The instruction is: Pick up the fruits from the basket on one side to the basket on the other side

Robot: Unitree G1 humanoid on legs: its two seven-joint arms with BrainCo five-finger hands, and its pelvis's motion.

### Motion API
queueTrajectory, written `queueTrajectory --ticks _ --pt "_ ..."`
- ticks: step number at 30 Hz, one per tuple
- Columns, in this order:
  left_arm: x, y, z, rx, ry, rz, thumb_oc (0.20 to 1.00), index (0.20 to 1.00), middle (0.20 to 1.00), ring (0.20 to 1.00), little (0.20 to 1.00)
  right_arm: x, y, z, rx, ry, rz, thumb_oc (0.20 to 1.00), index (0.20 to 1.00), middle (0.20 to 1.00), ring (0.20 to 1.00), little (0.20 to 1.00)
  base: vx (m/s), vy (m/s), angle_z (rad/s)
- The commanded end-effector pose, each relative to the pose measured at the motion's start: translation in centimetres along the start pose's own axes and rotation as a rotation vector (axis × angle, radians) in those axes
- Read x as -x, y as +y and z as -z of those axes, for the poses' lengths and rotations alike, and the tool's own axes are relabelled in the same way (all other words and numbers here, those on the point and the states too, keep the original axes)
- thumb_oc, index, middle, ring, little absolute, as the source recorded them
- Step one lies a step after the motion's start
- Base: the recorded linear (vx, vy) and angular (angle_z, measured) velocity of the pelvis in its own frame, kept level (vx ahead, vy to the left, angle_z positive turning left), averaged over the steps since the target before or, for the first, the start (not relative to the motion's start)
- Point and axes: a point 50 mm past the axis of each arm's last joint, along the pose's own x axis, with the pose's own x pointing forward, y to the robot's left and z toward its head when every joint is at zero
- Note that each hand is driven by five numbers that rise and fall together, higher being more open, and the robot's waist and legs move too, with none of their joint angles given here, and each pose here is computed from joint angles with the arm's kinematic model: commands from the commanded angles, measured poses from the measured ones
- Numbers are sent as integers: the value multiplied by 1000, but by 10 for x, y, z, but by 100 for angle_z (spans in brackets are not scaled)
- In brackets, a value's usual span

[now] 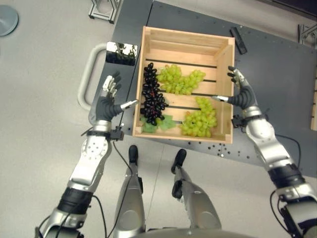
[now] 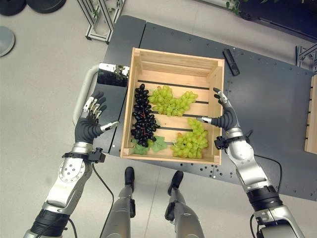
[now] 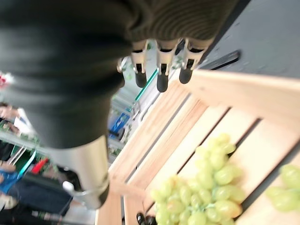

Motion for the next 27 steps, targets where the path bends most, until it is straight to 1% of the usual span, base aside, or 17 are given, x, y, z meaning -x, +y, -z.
queueTrajectory --ticks 1,4,5,6,7,8,10,12,13,15,20,24,27 --pt "0 -1 -25 71 -134 6 1000 1000 1000 1000 1000 -9 3 -8 80 -48 -10 1000 1000 1000 1000 1000 0 0 0" --pt "0 -2 -27 84 -144 -2 1000 1000 1000 1000 1000 -14 6 -2 149 -15 -10 1000 1000 1000 1000 1000 4 3 8" --pt "2 -5 -26 98 -138 -9 1000 1000 1000 1000 1000 -20 -2 4 214 23 22 1000 1000 1000 1000 1000 -5 23 12" --pt "1 -5 -26 98 -139 -10 1000 1000 1000 1000 1000 -21 -2 4 215 21 22 1000 1000 1000 1000 1000 -27 37 18" --pt "2 -7 -26 98 -138 -3 1000 1000 1000 1000 1000 -30 -14 4 275 36 60 1000 1000 1000 1000 1000 -18 16 12" --pt "2 -7 -26 98 -139 -4 1000 1000 1000 1000 1000 -30 -14 4 276 35 60 1000 1000 1000 1000 1000 -26 27 11" --pt "0 -8 -27 93 -149 -11 1000 1000 1000 1000 1000 -43 -29 2 334 56 101 1000 1000 1000 1000 1000 -16 37 6" --pt "1 -10 -28 105 -149 -14 1000 1000 1000 1000 1000 -50 -38 1 379 71 105 1000 1000 1000 1000 1000 -4 21 12" --pt "0 -10 -28 106 -150 -15 1000 1000 1000 1000 1000 -50 -38 1 380 69 105 1000 1000 1000 1000 1000 6 7 15" --pt "0 -10 -30 100 -160 -19 1000 1000 1000 1000 1000 -56 -39 3 461 94 67 1000 1000 1000 1000 1000 7 13 11" --pt "-3 -9 -34 92 -181 -35 1000 1000 1000 1000 1000 -66 -38 4 564 132 44 1000 1000 1000 1000 1000 16 14 7" --pt "-3 -10 -36 101 -189 -51 1000 1000 1000 1000 1000 -75 -50 2 602 164 137 1000 1000 1000 1000 1000 3 31 5" --pt "-4 -13 -39 107 -201 -47 1000 1000 1000 1000 1000 -82 -56 -4 679 160 166 1000 1000 1000 1000 1000 56 24 3"
